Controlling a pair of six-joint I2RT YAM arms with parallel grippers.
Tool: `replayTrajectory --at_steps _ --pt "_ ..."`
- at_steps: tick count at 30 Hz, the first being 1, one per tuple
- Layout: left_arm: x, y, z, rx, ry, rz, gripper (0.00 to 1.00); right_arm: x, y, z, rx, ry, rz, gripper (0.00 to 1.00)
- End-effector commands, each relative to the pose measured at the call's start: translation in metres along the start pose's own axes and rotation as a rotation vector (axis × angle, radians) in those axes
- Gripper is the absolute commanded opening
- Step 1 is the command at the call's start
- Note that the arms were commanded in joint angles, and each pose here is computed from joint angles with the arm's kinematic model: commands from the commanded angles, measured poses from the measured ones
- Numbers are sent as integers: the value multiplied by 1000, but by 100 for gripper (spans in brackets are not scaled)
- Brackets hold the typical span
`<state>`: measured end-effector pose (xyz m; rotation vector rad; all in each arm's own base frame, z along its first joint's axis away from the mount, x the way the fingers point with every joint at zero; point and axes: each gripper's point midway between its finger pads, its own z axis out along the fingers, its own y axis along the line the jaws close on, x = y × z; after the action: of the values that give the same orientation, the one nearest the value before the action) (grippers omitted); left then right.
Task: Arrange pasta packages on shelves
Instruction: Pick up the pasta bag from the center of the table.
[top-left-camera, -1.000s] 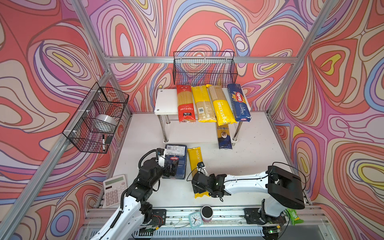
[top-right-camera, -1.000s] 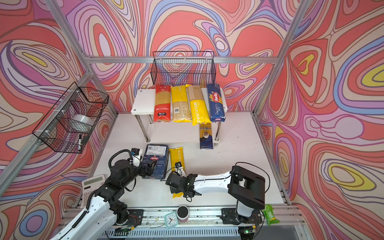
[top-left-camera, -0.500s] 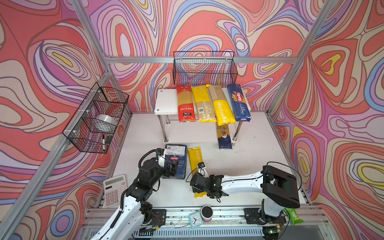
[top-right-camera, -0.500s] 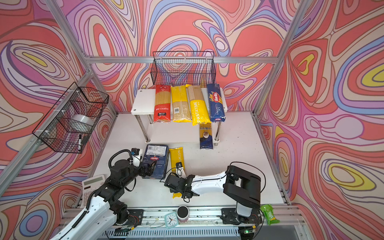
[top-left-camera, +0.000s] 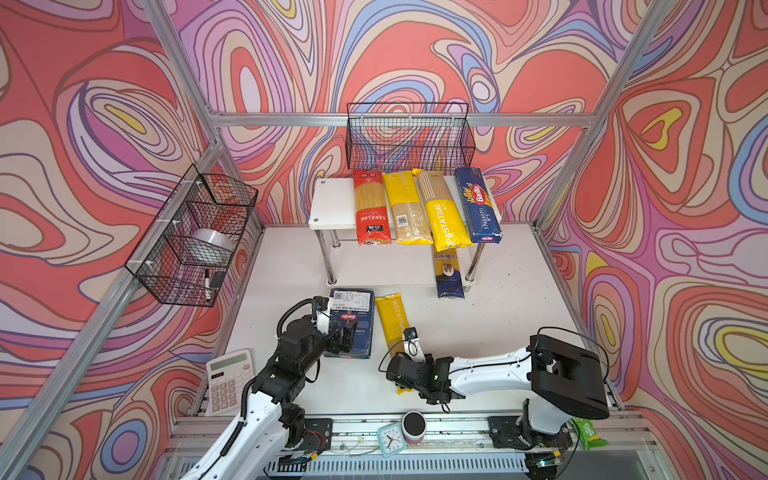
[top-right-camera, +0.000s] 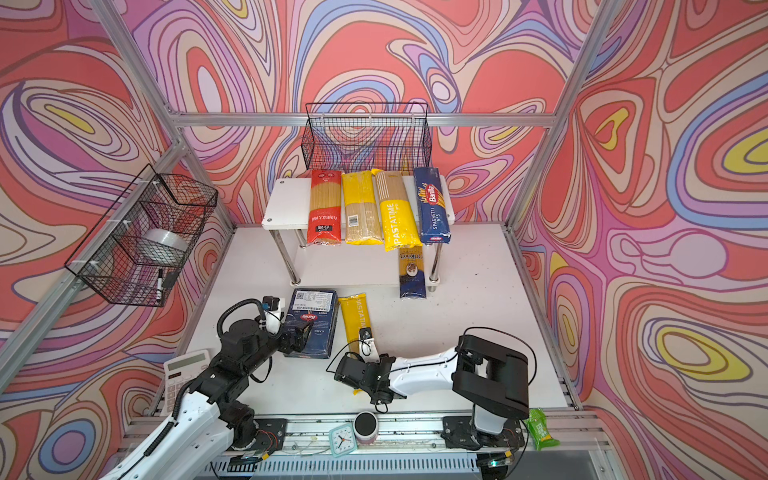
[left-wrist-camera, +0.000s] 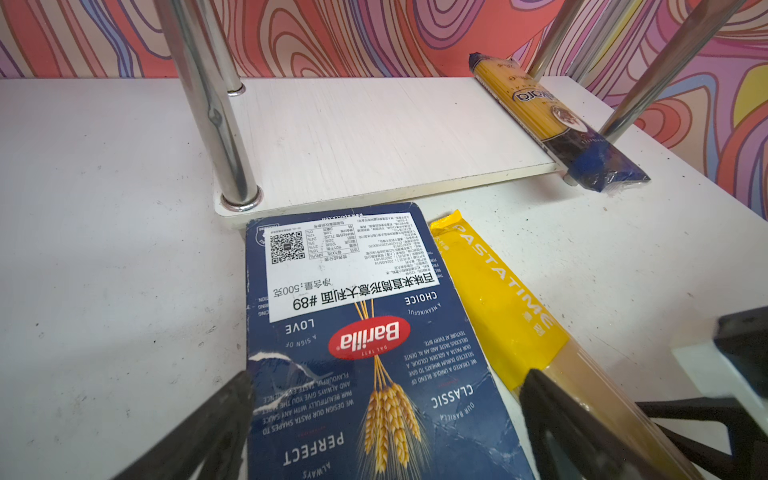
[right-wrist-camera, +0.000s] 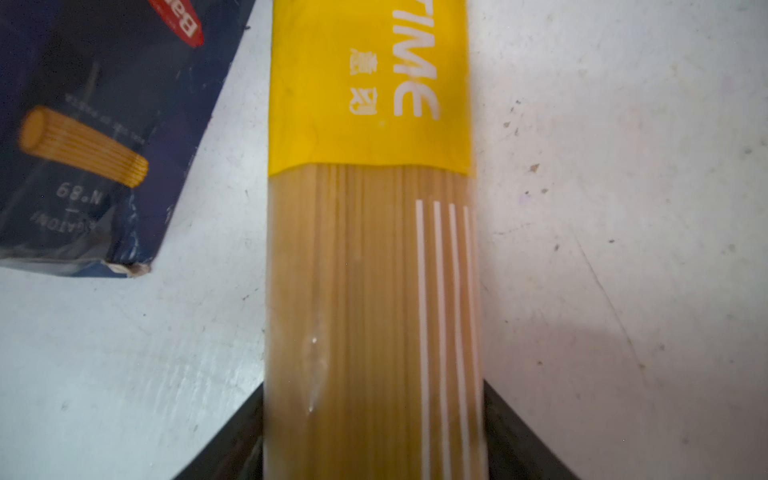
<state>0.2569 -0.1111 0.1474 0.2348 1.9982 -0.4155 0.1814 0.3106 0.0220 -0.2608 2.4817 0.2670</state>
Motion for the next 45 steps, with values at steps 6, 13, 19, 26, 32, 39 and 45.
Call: replayTrajectory --at_steps 6,13,19,26,32,39,45 --pt "-7 -2 -2 -1 -12 0 100 2 1 -8 -49 -4 -31 61" --pt "-7 -2 -2 3 -12 2 100 -4 6 -12 -56 -12 -50 49" --pt "-6 -5 -3 18 -11 6 100 -14 6 -18 -25 -22 -83 38" --pt "-6 -4 -2 10 -10 4 100 -34 15 -37 -84 -68 -70 28" --pt "-6 -2 -2 3 -11 1 100 -47 20 -56 -138 -104 -51 20" --pt "-6 -2 -2 3 -11 1 100 -60 17 -77 -187 -150 -21 14" --pt "-6 -2 -2 2 -12 0 100 -72 12 -97 -221 -202 -1 13"
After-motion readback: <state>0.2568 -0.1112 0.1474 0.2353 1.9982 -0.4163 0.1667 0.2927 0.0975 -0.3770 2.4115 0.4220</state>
